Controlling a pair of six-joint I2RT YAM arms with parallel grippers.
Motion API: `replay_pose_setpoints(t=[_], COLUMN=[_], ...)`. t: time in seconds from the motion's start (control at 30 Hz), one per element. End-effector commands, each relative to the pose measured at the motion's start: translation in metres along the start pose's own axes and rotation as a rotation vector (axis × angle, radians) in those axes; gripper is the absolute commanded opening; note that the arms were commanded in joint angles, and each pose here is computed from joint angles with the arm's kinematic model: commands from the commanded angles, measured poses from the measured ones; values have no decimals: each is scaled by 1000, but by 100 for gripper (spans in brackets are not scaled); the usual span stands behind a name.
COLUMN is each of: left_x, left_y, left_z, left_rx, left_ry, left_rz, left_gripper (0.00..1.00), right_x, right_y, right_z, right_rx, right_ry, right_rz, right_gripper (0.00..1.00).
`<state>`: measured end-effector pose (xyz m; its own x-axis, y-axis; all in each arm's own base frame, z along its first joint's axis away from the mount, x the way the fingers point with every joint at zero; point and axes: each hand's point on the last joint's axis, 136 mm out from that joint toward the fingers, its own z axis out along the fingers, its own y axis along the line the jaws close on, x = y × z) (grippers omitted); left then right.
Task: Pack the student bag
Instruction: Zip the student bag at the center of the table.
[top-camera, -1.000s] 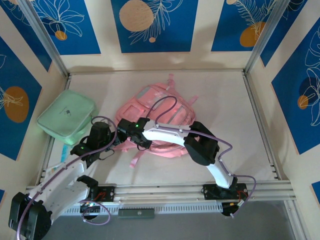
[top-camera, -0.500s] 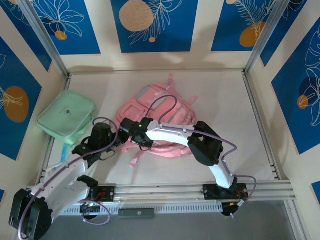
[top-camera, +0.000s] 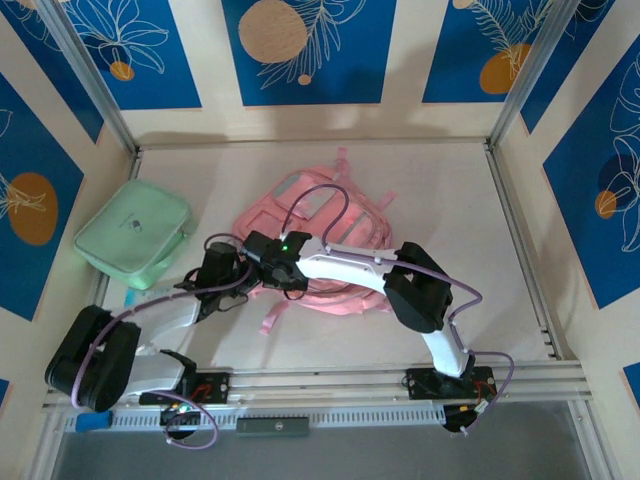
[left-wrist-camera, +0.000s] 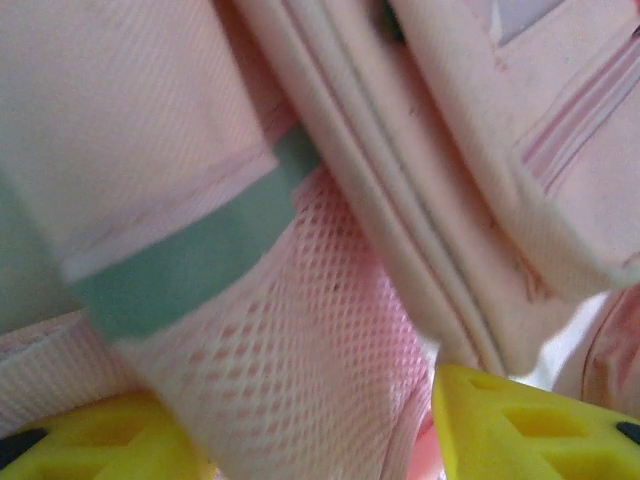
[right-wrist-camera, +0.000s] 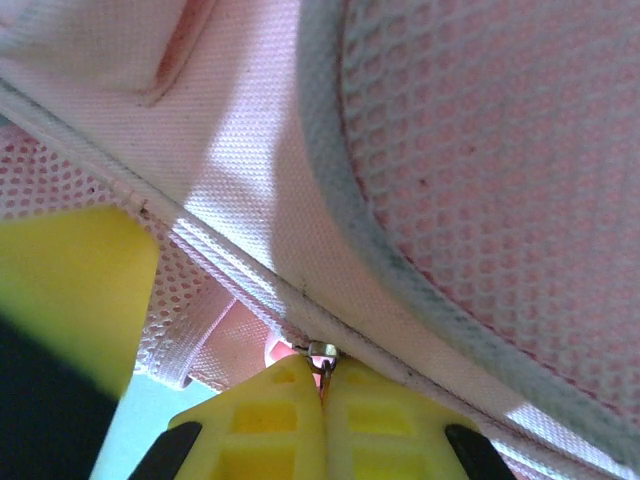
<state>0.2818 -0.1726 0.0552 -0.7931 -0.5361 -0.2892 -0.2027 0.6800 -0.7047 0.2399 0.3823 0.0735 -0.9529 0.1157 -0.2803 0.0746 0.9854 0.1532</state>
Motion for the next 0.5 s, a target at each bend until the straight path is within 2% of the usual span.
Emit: replay_pose_setpoints(t=[0.0,0.23,0.47], left_x=[-8,-12,-22], left_y=[-13,12,20], left_z=[12,30,33], left_rx=[46,-86,-168], left_ry=[-26,-34,-61], left_rz=[-31,-61,-30], left_gripper=[59,68,70], right_x=[5,11,16], right_y=[1,-16,-36], right_z=[-20,-22,-35], right_rx=[-40,0,32], right_ry=[32,41,63], right_rz=[-61,-144,-231], right_gripper=[0,0,0])
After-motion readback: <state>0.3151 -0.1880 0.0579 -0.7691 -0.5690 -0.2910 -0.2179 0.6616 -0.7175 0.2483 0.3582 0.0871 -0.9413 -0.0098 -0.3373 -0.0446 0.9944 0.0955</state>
